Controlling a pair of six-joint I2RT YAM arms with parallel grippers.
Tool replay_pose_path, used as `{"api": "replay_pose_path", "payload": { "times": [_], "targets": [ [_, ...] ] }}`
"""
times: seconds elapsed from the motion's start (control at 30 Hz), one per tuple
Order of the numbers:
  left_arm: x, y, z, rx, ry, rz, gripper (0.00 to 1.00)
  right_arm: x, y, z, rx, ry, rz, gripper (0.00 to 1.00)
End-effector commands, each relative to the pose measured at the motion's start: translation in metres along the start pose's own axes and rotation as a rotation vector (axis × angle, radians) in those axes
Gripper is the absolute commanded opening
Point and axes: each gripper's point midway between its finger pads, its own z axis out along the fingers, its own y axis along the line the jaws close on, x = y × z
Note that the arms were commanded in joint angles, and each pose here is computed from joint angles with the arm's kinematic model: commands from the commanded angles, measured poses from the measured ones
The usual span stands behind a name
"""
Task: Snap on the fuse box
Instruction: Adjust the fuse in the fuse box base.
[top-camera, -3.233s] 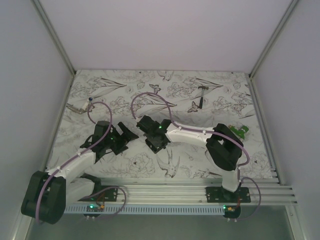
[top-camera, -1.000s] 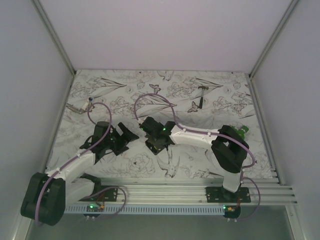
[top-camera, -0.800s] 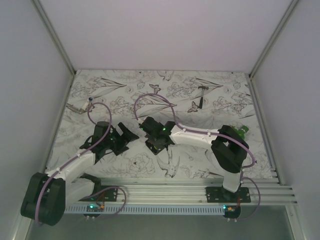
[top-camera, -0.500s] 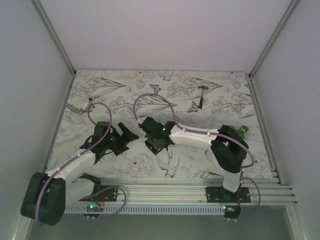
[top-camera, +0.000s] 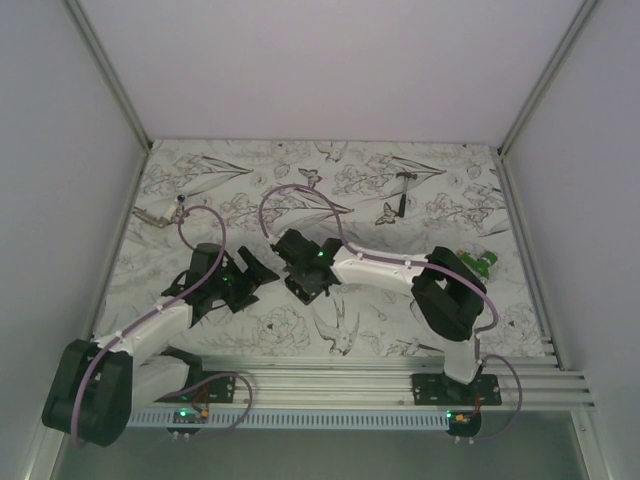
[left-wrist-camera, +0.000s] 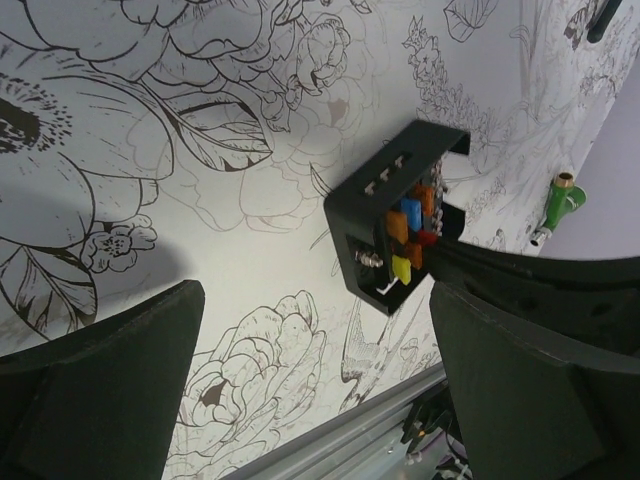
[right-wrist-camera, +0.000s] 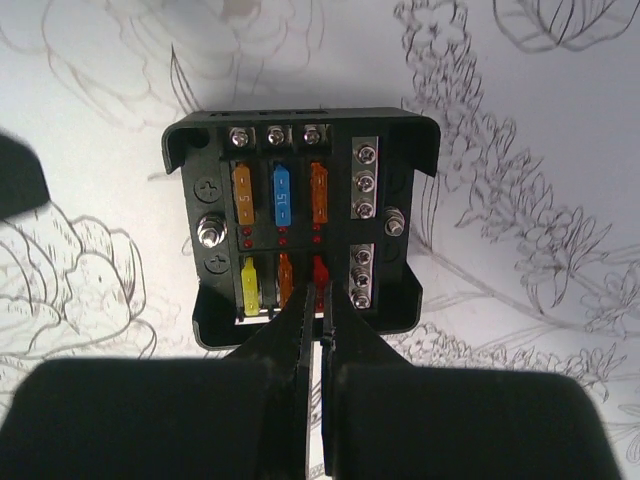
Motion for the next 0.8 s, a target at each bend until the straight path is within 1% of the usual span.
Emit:
{"api": "replay_pose_path", "payload": {
  "times": [0.0,0.17,0.27,0.33,0.43,0.5,0.6,0.67,0.77],
  "targets": [
    [0.003,-0.007,-0.002,0.02,0.013,0.007,0.99,0.08,-0.004,0.035,0.018,0.296,-0.066,0.0],
    [0.002,-0.009,-0.002,0.022,0.012,0.009,0.99,0.127,-0.005,0.021,0.005,0.387,-0.04,0.0],
    [0.002,-0.011,-0.001,0.025,0.016,0.011,0.99,0.137,-0.005,0.014,-0.005,0.407,-0.035,0.0],
    [0.002,-0.012,-0.001,0.024,0.015,0.013,0.99,0.128,-0.005,0.016,-0.005,0.378,-0.032,0.0],
    [0.003,-0.012,-0.002,0.026,0.018,0.013,0.99,0.095,-0.002,0.015,-0.016,0.292,-0.02,0.0],
    [0.005,-0.013,-0.002,0.031,0.024,0.016,0.99,0.07,-0.001,0.008,-0.027,0.211,-0.004,0.04],
    [0.005,-0.014,-0.002,0.032,0.029,0.018,0.99,0.039,-0.001,-0.006,-0.041,0.106,0.014,0.07],
    [0.007,-0.014,-0.001,0.031,0.037,0.022,0.99,0.025,-0.002,-0.015,-0.05,0.054,0.024,0.13],
    [0.008,-0.017,0.0,0.035,0.048,0.033,0.99,0.008,-0.004,-0.024,-0.047,-0.001,0.038,0.17]
  ]
}}
